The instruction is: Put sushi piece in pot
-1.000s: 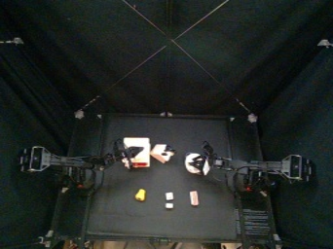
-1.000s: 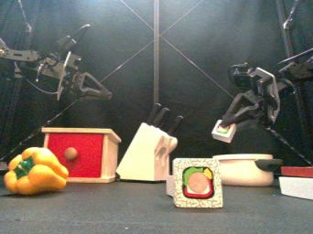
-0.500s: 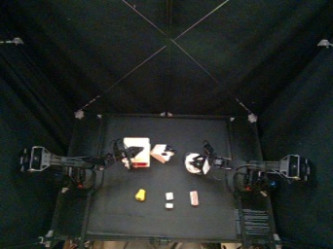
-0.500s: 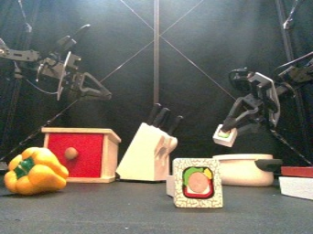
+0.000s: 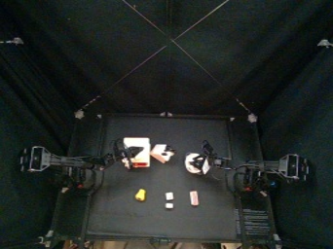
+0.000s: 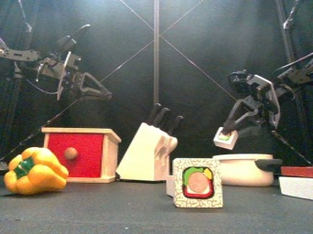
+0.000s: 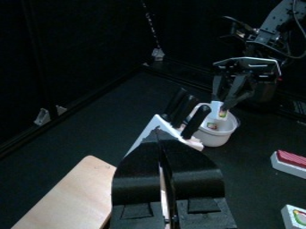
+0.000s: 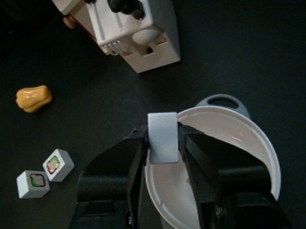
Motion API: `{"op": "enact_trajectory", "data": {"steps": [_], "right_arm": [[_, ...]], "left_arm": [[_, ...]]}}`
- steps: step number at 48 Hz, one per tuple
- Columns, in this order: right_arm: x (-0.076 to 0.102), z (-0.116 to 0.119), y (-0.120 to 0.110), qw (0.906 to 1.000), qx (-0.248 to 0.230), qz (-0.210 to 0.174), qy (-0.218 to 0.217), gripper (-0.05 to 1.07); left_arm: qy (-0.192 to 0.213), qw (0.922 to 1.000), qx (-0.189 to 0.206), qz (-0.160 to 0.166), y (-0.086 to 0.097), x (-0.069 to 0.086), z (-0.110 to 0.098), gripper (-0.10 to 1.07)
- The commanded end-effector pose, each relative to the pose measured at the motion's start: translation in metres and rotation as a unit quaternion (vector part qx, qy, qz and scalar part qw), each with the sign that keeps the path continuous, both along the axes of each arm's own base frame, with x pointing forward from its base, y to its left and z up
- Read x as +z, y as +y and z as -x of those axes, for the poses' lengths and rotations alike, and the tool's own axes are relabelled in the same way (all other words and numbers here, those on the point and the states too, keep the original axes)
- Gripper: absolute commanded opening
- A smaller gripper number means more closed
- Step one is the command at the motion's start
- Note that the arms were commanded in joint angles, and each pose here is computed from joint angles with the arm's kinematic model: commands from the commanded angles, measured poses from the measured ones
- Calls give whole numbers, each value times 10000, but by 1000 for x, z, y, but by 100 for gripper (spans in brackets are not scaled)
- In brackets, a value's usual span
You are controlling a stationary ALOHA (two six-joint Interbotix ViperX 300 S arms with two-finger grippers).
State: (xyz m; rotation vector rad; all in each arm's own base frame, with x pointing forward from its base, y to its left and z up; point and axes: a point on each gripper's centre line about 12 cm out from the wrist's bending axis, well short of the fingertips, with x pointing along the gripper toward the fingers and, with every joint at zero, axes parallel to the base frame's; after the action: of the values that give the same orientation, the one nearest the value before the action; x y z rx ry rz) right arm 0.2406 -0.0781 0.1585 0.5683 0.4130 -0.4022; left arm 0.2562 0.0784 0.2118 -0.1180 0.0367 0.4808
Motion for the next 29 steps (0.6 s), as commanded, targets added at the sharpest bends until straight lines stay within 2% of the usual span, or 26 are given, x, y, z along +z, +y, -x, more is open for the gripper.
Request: {"op": "enact_trajectory", "data": {"steps": [1, 12, 29], "right_arm": [[8, -4, -3, 9999, -37, 54, -160, 72], [8, -3, -4, 9999, -53, 52, -153, 79], [6, -2, -4, 9999, -44, 57, -118, 79]], "left_arm": [[-90, 10000, -11, -40, 0, 5, -2, 22], [-93, 10000, -3, -33, 0, 5, -2, 22], [-93, 10000, -10, -33, 0, 5, -2, 22]]}}
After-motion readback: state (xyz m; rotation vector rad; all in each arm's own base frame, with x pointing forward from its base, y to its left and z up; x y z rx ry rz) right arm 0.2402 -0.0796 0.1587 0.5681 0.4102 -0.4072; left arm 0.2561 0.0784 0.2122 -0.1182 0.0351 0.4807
